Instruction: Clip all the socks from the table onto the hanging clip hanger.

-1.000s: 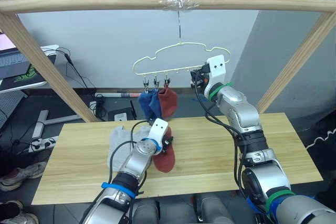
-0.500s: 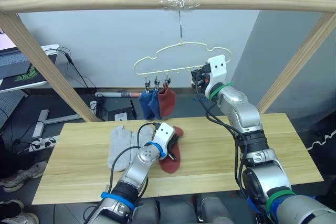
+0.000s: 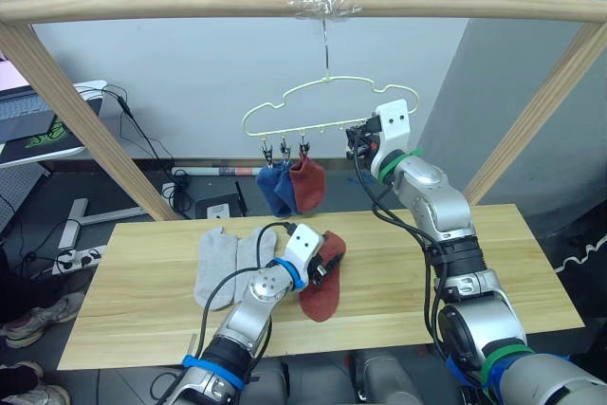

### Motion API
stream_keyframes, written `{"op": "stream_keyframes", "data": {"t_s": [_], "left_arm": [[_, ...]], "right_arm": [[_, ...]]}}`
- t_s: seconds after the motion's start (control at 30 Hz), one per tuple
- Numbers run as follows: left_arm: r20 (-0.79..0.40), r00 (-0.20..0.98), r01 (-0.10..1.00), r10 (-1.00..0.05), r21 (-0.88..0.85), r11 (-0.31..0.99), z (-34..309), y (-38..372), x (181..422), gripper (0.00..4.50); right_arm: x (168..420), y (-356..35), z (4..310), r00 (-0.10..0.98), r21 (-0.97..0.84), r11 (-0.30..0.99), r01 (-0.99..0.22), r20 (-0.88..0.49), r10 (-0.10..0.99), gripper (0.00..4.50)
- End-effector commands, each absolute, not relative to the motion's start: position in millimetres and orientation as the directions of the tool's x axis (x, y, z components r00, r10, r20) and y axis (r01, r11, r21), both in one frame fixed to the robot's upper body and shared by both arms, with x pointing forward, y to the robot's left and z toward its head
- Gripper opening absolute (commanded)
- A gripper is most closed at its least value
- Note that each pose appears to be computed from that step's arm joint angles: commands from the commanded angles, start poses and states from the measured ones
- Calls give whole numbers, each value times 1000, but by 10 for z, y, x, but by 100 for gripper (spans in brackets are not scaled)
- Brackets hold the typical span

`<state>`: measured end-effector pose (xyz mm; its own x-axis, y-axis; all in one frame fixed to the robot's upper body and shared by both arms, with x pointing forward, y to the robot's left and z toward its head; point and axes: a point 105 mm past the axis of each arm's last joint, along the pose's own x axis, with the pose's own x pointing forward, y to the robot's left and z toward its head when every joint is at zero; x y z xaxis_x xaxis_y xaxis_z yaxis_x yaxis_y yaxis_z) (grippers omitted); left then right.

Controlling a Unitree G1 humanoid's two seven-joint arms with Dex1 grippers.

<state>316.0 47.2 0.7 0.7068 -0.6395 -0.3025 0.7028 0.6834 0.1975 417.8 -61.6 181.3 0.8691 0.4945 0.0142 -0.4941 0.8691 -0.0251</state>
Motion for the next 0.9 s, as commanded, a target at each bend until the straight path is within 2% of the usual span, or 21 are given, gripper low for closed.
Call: {"op": "stream_keyframes", "data": {"t_s": [0.03,0.1,0.4,0.53,0.63,0.9], "left_arm": [[-311,734,658,-604,105,746,21,444,3186,402],[-349,735,635,-581,54,771,-46,442,3182,445],[-522,733,540,-437,54,840,-377,564,3196,445],[-572,706,524,-417,25,851,-480,581,3153,445],[-593,687,523,-421,1,852,-530,587,3105,390],[-628,650,533,-427,-24,846,-611,626,2995,172]], "right_arm": [[4135,-603,2039,860,-33,865,-501,95,501,0],[4130,-598,2038,859,-34,864,-502,95,503,0],[4117,-585,2025,858,-34,863,-505,91,506,0],[4113,-576,2018,857,-32,862,-507,89,507,0],[4111,-571,2014,857,-30,861,-507,88,508,0],[4106,-566,2003,857,-22,861,-507,86,507,0]]}}
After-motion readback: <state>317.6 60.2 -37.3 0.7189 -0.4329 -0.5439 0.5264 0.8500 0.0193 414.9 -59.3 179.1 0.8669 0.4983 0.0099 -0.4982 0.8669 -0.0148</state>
